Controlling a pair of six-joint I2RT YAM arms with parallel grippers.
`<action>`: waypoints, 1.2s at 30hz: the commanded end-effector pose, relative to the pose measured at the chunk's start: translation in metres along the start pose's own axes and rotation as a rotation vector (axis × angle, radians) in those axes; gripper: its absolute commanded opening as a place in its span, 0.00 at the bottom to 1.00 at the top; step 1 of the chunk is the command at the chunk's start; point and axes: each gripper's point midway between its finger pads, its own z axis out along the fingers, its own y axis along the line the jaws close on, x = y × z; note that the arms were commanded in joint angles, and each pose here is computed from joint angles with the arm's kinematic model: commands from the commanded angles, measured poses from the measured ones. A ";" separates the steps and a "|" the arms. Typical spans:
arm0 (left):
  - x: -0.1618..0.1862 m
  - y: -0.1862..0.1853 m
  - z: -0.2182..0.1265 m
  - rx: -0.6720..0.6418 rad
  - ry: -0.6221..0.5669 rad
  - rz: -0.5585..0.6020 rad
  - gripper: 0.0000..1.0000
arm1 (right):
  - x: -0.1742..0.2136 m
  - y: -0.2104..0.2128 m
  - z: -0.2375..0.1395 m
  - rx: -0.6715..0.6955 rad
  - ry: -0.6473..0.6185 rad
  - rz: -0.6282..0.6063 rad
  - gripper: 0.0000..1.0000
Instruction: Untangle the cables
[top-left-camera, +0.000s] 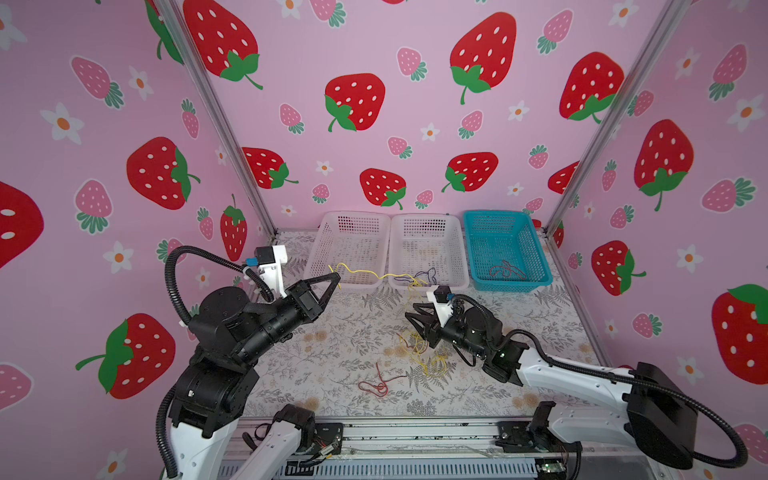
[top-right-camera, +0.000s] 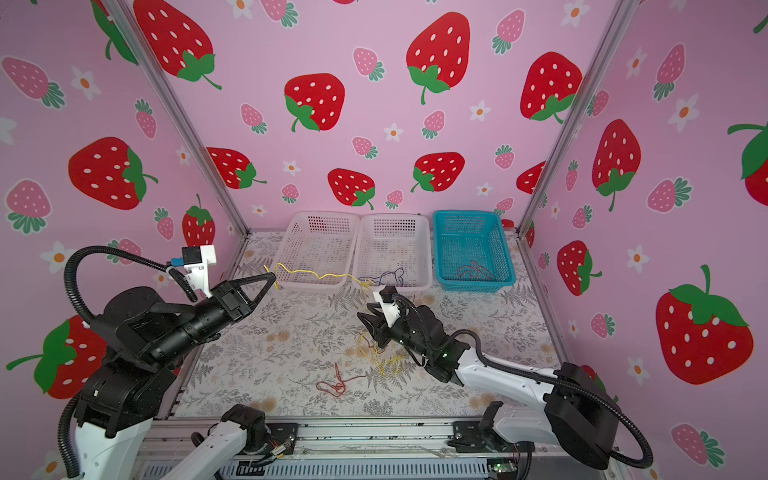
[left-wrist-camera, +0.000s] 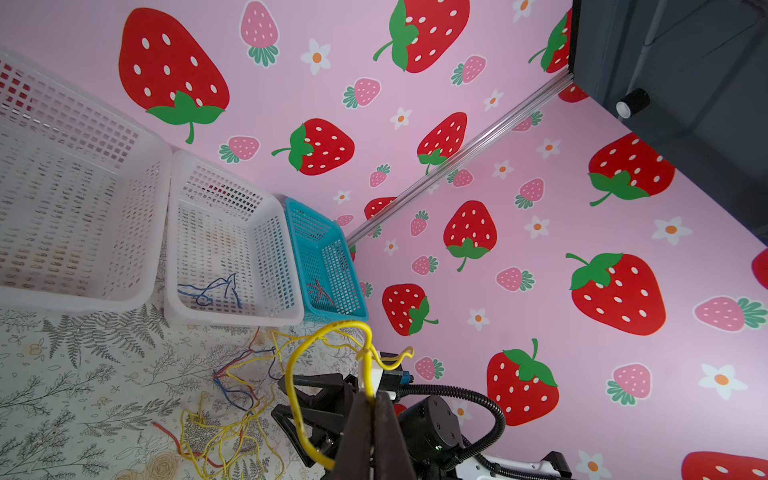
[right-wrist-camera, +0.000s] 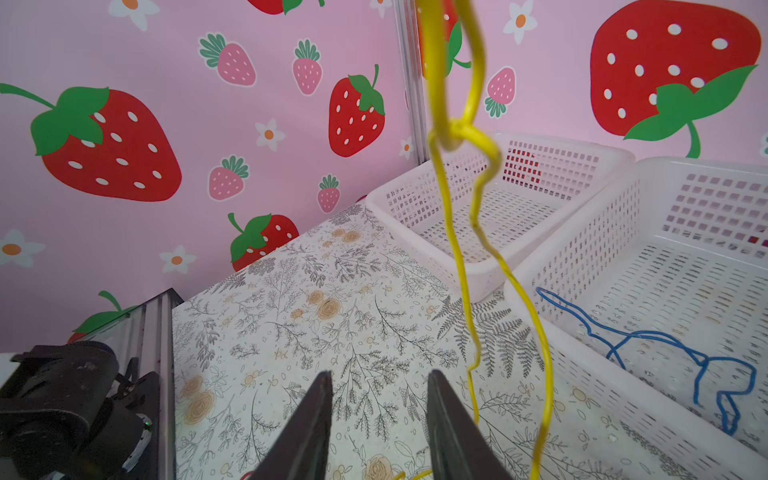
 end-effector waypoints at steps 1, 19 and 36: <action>-0.002 -0.006 -0.003 0.033 -0.012 0.002 0.00 | -0.025 -0.003 0.001 0.038 -0.073 -0.031 0.40; 0.000 -0.005 0.000 0.037 -0.009 -0.003 0.00 | -0.021 -0.006 0.008 0.045 -0.079 -0.018 0.39; 0.000 -0.005 -0.003 0.040 -0.016 -0.008 0.00 | -0.022 -0.020 0.022 0.124 -0.103 -0.053 0.24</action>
